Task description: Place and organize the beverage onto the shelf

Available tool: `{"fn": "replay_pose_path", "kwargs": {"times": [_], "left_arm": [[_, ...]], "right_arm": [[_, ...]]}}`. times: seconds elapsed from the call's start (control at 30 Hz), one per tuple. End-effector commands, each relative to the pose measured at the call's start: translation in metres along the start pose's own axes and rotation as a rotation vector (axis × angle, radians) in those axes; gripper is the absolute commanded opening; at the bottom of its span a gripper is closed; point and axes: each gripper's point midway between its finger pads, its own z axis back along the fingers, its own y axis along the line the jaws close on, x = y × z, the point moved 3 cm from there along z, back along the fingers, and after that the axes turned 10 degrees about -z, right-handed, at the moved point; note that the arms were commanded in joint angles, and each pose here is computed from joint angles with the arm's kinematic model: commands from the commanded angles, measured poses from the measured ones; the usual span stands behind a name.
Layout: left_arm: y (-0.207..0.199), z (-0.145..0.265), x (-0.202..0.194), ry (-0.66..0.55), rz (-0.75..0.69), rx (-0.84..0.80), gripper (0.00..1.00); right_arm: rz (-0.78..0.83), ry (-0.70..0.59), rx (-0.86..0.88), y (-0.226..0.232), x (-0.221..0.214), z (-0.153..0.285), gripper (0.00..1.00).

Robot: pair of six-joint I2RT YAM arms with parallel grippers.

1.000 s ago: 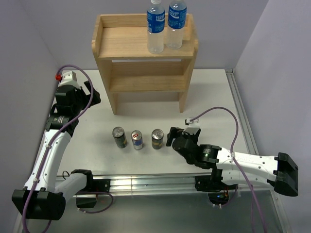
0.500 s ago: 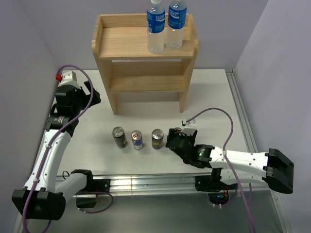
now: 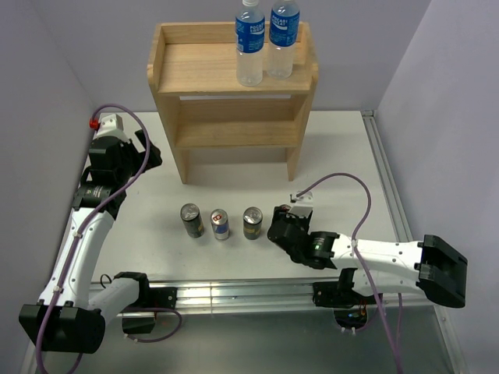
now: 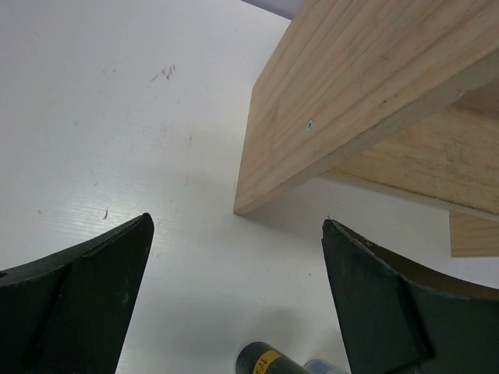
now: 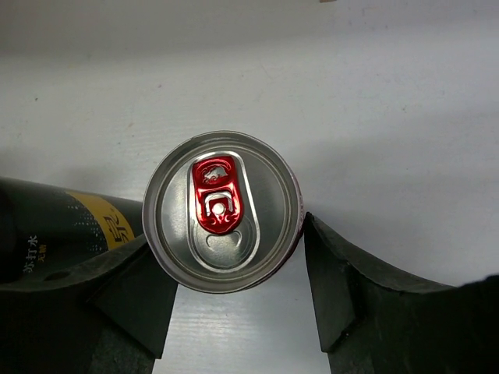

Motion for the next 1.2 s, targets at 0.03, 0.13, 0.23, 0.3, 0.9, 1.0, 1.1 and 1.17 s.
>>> {"fn": "replay_pose_path", "kwargs": {"times": [0.03,0.13,0.23,0.3,0.9,1.0,1.1,1.17], "left_arm": [[-0.003,0.004,0.012,-0.041,-0.005,-0.022,0.96],[-0.004,0.004,0.013,-0.041,-0.004,-0.022,0.96],[-0.004,0.004,0.014,-0.045,-0.003,-0.024,0.96],[-0.004,0.005,0.014,-0.048,-0.003,-0.026,0.96],[-0.005,0.007,0.015,-0.052,-0.003,-0.032,0.96],[-0.005,0.007,0.016,-0.053,-0.003,-0.032,0.96],[-0.005,0.008,0.016,-0.055,-0.004,-0.029,0.96],[-0.005,0.007,0.016,-0.054,-0.004,-0.029,0.96]], "right_arm": [[-0.039,-0.064,-0.029,0.001,0.008,-0.007,0.66],[-0.037,-0.069,-0.033,0.001,0.008,-0.008,0.64],[-0.033,-0.08,-0.043,0.0,0.009,-0.009,0.6],[-0.032,-0.093,-0.052,-0.002,0.01,-0.009,0.58],[-0.016,-0.281,-0.031,0.045,0.102,0.017,0.56],[-0.01,-0.326,-0.026,0.057,0.127,0.024,0.56],[-0.014,-0.363,-0.011,0.071,0.151,0.03,0.56],[-0.008,-0.385,-0.004,0.077,0.166,0.031,0.56]]}}
